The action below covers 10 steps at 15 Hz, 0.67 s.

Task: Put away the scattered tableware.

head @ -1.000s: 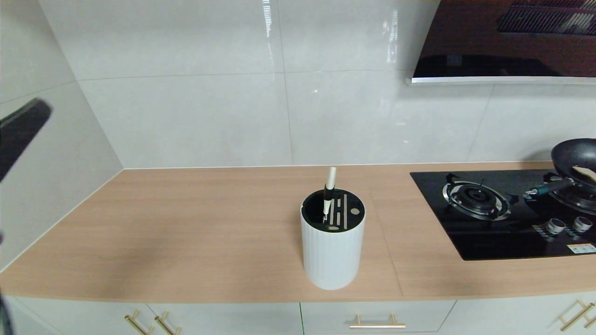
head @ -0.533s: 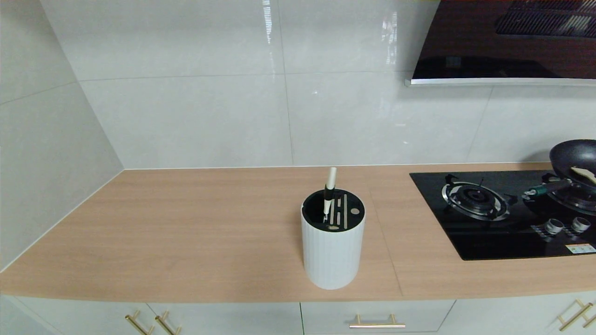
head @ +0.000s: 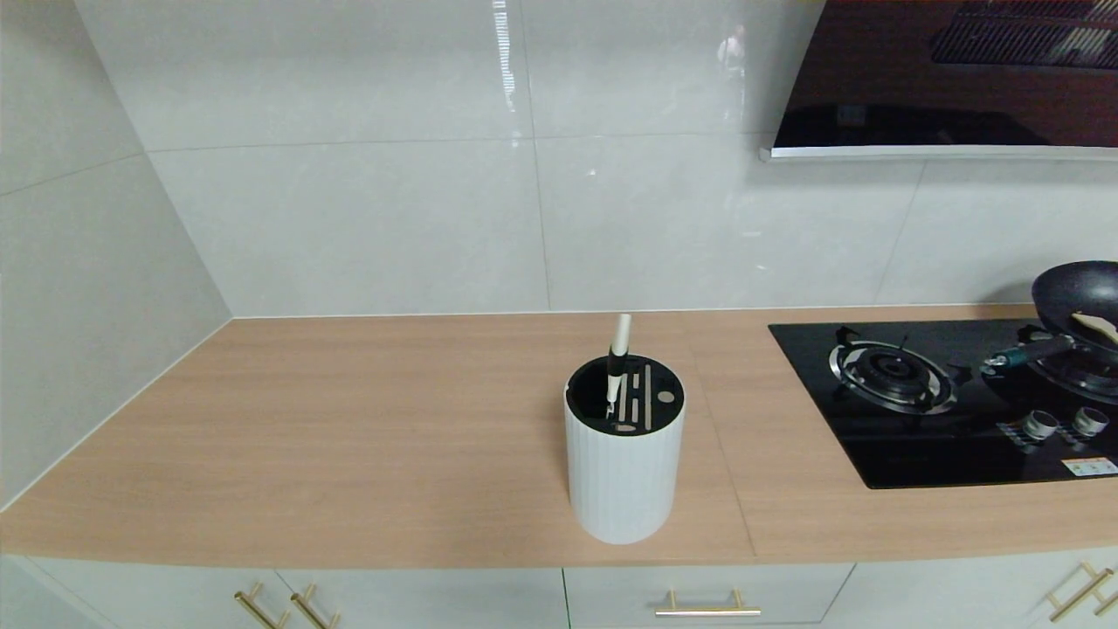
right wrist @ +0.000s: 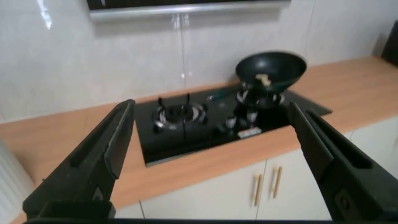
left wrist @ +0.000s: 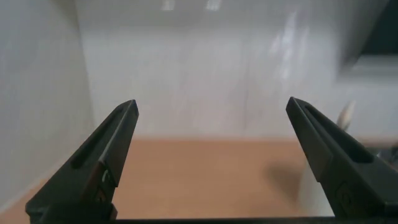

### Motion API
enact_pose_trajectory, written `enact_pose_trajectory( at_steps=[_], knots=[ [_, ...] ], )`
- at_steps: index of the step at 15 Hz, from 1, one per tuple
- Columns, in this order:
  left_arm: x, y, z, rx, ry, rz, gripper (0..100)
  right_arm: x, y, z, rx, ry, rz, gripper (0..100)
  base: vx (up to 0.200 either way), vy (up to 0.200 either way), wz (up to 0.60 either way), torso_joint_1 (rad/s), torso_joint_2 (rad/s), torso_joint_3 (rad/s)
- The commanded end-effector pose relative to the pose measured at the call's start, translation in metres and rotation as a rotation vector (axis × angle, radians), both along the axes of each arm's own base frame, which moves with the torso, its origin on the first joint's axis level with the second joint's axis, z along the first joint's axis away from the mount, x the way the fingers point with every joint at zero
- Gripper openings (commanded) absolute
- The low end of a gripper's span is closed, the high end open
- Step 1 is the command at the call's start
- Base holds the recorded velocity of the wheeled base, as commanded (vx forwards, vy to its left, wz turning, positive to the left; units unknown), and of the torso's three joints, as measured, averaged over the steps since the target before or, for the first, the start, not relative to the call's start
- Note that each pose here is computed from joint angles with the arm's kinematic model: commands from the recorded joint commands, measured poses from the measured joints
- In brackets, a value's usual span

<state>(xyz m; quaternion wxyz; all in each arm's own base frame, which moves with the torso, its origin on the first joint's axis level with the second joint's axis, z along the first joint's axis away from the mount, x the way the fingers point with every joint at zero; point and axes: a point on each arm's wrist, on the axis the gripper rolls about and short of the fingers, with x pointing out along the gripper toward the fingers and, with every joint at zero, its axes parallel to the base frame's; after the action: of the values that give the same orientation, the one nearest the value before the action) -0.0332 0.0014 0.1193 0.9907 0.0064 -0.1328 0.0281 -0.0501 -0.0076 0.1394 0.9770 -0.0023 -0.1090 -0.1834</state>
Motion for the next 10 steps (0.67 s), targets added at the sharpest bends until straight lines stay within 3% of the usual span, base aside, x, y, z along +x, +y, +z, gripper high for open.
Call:
enact_pose_trajectory(
  at_steps=[1,2,3,5,7,10],
  knots=[
    [0.01,0.0,-0.031,-0.011,0.141,0.016,100,0.018,0.0,-0.032,-0.021,0.051,0.004,100,0.0,0.0,0.0,0.0,0.0,0.0],
    [0.01,0.0,-0.04,-0.009,0.23,0.019,100,0.023,0.0,-0.041,-0.051,0.065,0.019,100,0.0,0.0,0.0,0.0,0.0,0.0],
    [0.01,0.0,-0.044,-0.014,0.271,0.013,100,0.025,0.001,-0.045,-0.063,0.073,0.029,100,0.0,0.0,0.0,0.0,0.0,0.0],
    [0.01,0.0,-0.043,-0.03,0.261,0.013,100,0.026,0.002,-0.048,-0.079,0.1,0.105,100,0.0,0.0,0.0,0.0,0.0,0.0],
    [0.01,0.0,-0.043,-0.031,0.259,0.012,100,0.027,0.003,-0.057,-0.075,0.18,0.125,100,0.0,0.0,0.0,0.0,0.0,0.0],
    [0.01,0.0,-0.043,-0.031,0.259,0.012,100,0.027,0.003,-0.058,-0.072,0.195,0.129,100,0.0,0.0,0.0,0.0,0.0,0.0]
  ],
)
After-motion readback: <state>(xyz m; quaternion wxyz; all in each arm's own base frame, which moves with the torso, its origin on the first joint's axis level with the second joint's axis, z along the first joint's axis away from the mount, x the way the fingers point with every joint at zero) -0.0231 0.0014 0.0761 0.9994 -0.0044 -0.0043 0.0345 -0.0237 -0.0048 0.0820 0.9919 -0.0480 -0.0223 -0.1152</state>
